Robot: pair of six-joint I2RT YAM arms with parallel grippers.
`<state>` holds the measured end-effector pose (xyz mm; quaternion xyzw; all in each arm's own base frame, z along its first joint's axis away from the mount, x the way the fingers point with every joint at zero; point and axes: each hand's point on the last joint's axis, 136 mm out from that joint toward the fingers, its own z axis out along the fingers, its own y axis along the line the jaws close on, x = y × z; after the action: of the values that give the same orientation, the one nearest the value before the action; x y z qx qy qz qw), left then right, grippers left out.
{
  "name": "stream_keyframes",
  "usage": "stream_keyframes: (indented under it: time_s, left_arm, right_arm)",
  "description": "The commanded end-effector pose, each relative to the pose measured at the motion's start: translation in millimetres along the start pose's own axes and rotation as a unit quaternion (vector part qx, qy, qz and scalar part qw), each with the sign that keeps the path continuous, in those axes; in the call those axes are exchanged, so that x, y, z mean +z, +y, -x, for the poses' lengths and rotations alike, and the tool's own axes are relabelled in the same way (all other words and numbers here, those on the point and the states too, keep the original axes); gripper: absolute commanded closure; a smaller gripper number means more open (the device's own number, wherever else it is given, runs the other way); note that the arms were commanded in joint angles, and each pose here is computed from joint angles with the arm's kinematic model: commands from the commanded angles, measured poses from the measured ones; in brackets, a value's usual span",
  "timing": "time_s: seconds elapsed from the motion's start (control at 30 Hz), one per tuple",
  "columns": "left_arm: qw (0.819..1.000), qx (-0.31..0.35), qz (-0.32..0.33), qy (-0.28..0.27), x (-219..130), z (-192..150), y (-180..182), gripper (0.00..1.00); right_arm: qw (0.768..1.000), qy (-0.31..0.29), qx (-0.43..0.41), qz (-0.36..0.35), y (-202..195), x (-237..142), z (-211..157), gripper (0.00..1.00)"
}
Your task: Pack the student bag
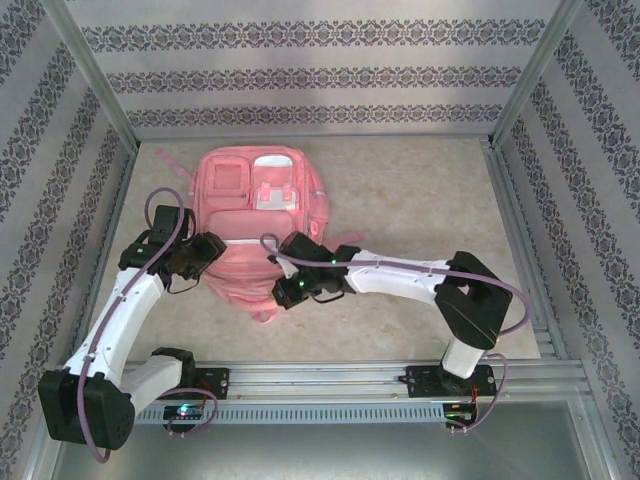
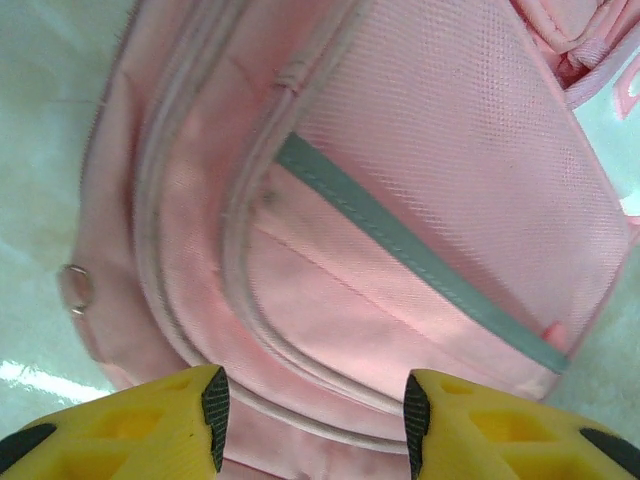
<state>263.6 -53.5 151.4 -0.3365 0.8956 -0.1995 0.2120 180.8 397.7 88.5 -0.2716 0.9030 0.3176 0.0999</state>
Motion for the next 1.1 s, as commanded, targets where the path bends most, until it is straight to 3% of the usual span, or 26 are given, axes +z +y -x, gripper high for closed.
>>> stream_keyframes:
  time_s: [0.0,0.13,0.37,0.8,0.93,1.07]
  left_arm:
    - [0.999,-0.003,0.0,0.05,4.8,-33.2,3.4,0.49]
    - [0.998,-0.016,-0.004,0.059,11.5,-46.8,3.4,0.47]
    - [0.993,-0.068,-0.085,0.048,28.1,-50.3,-28.7,0.46]
    - [0.994,-0.079,-0.072,0.03,63.1,-43.6,-31.9,0.52]
    - [0.995,-0.072,-0.065,0.004,65.5,-32.2,-33.2,0.62]
    - [0.997,-0.052,-0.052,-0.037,58.2,-12.3,-38.6,0.8]
  right_arm:
    - [0.998,-0.051,-0.003,0.02,7.4,13.2,15.3,1.0]
    - [0.995,-0.091,-0.008,0.027,10.9,14.8,25.6,1.0]
    - [0.986,-0.161,0.007,0.052,11.7,9.8,37.7,1.0]
    - [0.984,-0.172,0.013,0.052,7.6,10.2,36.6,1.0]
    - [0.984,-0.167,0.011,0.055,7.6,12.6,34.7,1.0]
    - [0.987,-0.155,0.01,0.043,2.8,15.9,30.3,1.0]
